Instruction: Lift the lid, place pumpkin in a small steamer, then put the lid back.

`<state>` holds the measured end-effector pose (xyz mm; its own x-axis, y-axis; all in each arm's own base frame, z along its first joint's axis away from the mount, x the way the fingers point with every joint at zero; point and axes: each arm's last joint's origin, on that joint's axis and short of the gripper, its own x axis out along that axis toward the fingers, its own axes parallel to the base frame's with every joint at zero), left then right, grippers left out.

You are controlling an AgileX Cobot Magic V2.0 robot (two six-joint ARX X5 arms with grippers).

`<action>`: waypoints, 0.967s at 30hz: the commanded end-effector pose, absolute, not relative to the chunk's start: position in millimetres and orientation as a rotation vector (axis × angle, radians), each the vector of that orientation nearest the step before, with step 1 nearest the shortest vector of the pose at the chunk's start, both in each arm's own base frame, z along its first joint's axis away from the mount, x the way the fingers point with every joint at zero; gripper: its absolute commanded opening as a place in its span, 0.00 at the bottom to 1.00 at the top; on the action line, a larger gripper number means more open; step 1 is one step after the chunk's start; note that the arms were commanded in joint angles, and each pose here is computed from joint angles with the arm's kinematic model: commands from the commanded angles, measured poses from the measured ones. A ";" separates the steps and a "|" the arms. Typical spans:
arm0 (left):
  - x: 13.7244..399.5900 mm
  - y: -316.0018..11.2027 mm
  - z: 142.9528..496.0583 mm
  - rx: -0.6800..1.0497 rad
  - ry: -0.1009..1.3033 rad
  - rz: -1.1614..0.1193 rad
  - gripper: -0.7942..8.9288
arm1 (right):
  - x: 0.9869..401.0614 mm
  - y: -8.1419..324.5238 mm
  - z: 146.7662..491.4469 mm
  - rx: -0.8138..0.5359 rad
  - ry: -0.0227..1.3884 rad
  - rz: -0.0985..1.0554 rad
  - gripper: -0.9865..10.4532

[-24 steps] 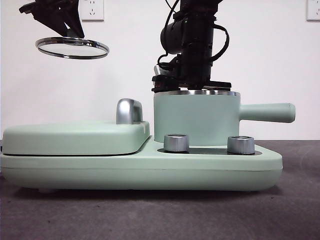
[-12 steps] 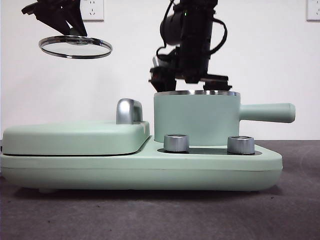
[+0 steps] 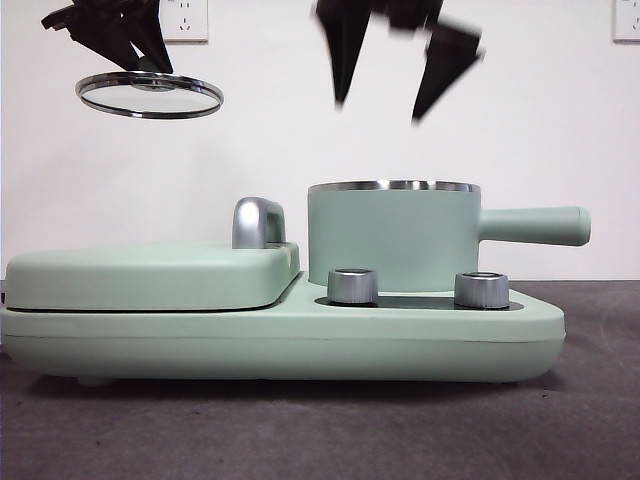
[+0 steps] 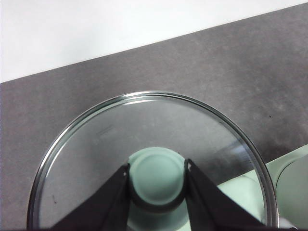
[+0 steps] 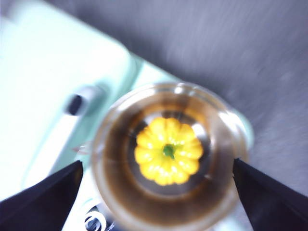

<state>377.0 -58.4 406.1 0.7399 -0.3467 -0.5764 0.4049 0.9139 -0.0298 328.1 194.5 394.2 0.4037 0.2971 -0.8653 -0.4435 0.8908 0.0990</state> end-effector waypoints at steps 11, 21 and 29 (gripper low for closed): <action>377.5 -70.9 415.5 0.105 0.568 -0.450 0.10 | 205.6 126.3 469.7 -0.112 0.897 0.505 0.52; 372.5 -93.5 415.1 0.122 0.569 -0.508 0.10 | 104.1 63.3 444.5 -0.122 0.840 0.457 0.52; 363.5 -118.6 413.1 0.146 0.592 -0.577 0.10 | 46.9 30.1 418.4 0.035 0.505 0.543 0.52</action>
